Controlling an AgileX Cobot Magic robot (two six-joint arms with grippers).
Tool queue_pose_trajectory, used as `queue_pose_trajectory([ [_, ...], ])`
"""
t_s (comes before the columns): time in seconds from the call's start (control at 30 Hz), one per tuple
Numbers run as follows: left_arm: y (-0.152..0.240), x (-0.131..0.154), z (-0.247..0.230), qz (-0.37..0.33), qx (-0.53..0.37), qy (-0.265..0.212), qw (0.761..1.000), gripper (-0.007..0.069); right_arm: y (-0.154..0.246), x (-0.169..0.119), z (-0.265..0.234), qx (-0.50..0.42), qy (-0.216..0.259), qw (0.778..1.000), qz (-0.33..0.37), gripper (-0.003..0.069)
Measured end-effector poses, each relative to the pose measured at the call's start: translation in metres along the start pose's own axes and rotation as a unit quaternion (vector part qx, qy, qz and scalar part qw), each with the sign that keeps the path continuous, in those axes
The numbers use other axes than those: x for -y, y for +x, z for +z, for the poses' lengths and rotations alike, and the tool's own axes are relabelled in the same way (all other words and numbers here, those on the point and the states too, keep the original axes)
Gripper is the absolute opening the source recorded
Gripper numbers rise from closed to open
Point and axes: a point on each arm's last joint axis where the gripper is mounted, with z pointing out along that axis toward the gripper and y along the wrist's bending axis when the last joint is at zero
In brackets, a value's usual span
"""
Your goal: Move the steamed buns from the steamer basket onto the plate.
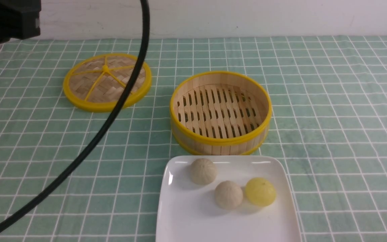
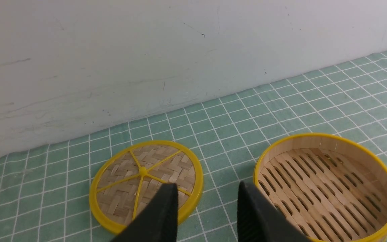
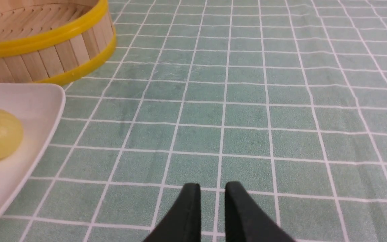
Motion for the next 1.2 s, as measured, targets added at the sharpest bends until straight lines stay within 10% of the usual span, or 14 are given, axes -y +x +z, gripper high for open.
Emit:
queue_pose_trajectory([
  [1.2, -0.003, 0.0006, -0.0001, -0.01, 0.016, 0.003, 1.0, 0.0278, 0.0001, 0.0004, 0.0, 0.0, 0.002, 1.0, -0.003, 0.0158],
])
